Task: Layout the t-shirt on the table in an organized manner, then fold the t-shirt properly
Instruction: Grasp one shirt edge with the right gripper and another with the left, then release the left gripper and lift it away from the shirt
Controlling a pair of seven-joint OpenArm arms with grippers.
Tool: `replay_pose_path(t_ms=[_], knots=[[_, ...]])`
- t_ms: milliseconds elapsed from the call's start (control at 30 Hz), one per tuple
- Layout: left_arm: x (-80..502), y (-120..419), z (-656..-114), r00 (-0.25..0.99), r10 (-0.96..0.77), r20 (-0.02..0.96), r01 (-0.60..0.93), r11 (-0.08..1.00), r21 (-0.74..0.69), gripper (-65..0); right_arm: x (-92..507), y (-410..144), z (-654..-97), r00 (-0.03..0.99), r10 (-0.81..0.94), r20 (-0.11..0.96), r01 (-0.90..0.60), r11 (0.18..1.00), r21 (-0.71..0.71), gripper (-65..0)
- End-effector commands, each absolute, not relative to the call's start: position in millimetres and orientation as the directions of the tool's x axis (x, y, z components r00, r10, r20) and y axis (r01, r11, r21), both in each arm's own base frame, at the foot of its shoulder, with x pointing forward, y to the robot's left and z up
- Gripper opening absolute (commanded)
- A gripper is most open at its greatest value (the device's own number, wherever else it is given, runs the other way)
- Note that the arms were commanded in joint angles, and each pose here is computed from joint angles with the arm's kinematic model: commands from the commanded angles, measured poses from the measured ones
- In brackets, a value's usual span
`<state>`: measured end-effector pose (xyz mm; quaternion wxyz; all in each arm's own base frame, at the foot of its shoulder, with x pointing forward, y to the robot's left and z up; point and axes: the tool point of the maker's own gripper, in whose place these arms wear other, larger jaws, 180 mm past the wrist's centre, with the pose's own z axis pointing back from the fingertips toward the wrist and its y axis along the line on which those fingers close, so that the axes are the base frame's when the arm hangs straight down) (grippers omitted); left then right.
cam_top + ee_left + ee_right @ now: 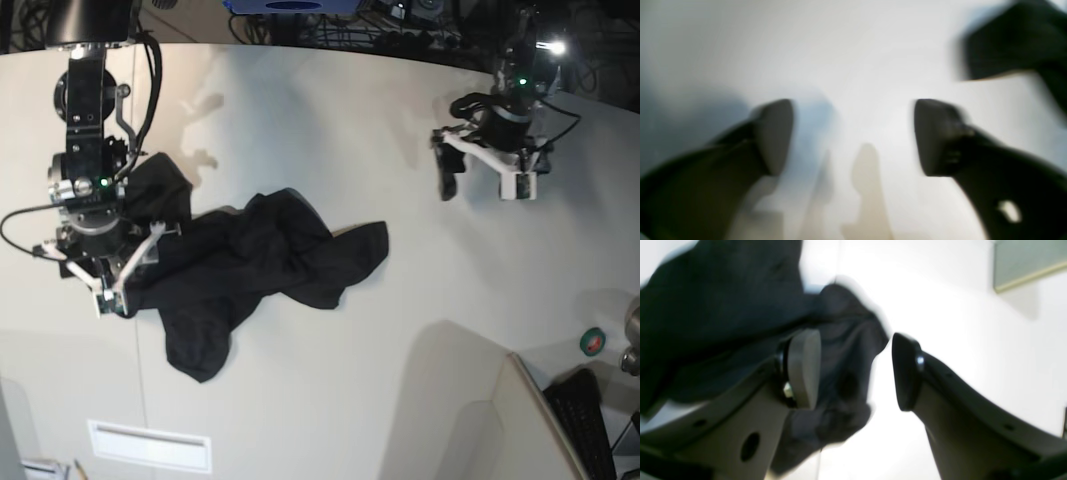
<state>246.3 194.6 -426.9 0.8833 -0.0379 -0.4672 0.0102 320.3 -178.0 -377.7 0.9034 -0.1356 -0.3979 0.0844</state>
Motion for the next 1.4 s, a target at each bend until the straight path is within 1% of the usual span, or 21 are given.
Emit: replay_pose_path(t_ms=[0,33,133,233,400,433,500,533,600,633,667,767,867,933,1000,1100,1233,1300,1367], knots=[[263,187,-414,0.517,0.04,0.855,0.05,0.996,-0.077,-1.8,323,-181,-367,0.641,0.271,0.718,-0.033,0.944,-0.328,-31.7],[268,174,-418,0.522,0.033,0.853,0.08,0.993,-0.088,0.0,317,-177,-373,0.65,0.27,0.71,-0.042,0.946,-0.321,-31.7],[291,143,-421,0.516,0.007,0.857,0.155,0.983,-0.102,0.0,298,-175,-389,0.686,0.255,0.681,-0.048,0.951,-0.307,-31.7],[312,125,-426,0.513,0.033,0.858,0.158,0.979,-0.132,0.0,287,-175,-397,0.705,0.255,0.662,-0.057,0.951,-0.305,-31.7],[334,112,-454,0.646,0.034,0.762,0.132,0.979,-0.156,0.0,280,-176,-420,0.747,0.251,0.616,-0.074,0.952,-0.298,-31.7],[338,109,-456,0.661,0.038,0.749,0.128,0.978,-0.162,-3.0,282,-177,-426,0.758,0.248,0.604,-0.076,0.952,-0.296,-31.8],[346,108,-460,0.677,0.04,0.735,0.12,0.979,-0.164,-16.9,282,-176,-438,0.768,0.248,0.59,-0.086,0.953,-0.29,-32.1],[350,109,-462,0.682,0.04,0.731,0.115,0.98,-0.162,-26.0,282,-175,-442,0.765,0.251,0.594,-0.091,0.954,-0.287,-32.1],[353,115,-472,0.705,0.04,0.708,0.097,0.983,-0.153,-47.4,283,-171,-445,0.747,0.251,0.615,-0.094,0.956,-0.276,-32.1],[353,118,-477,0.721,0.038,0.692,0.089,0.985,-0.147,-59.9,283,-171,-446,0.743,0.249,0.621,-0.092,0.957,-0.274,-32.1],[352,122,-482,0.736,0.038,0.676,0.08,0.987,-0.143,-65.0,283,-175,-446,0.744,0.24,0.623,-0.079,0.958,-0.275,-32.1],[351,129,-481,0.747,0.044,0.664,0.067,0.988,-0.141,-65.0,281,-185,-446,0.756,0.165,0.634,-0.003,0.968,-0.249,-32.1],[351,150,-465,0.744,0.07,0.665,0.029,0.99,-0.138,-65.0,279,-197,-448,0.766,0.115,0.633,0.052,0.97,-0.239,-31.8],[353,160,-443,0.717,0.105,0.689,0.002,0.988,-0.153,-65.0,274,-197,-459,0.782,0.081,0.618,0.062,0.976,-0.207,-32.1],[356,172,-411,0.679,0.136,0.721,-0.024,0.986,-0.164,-65.0,271,-193,-465,0.785,0.028,0.619,0.08,0.986,-0.146,-32.1],[361,185,-362,0.627,0.155,0.764,-0.039,0.985,-0.168,-65.0,260,-201,-471,0.788,-0.063,0.612,0.146,0.985,-0.087,-32.1],[371,190,-314,0.565,0.152,0.811,-0.03,0.986,-0.164,-65.0,252,-204,-475,0.795,-0.077,0.601,0.154,0.985,-0.077,-32.1],[378,189,-306,0.546,0.151,0.824,-0.025,0.986,-0.164,-65.0,251,-202,-476,0.797,-0.078,0.599,0.152,0.986,-0.074,-32.1],[379,195,-315,0.564,0.166,0.809,-0.046,0.984,-0.17,-65.0,247,-199,-478,0.802,-0.083,0.592,0.153,0.986,-0.069,-32.3]])
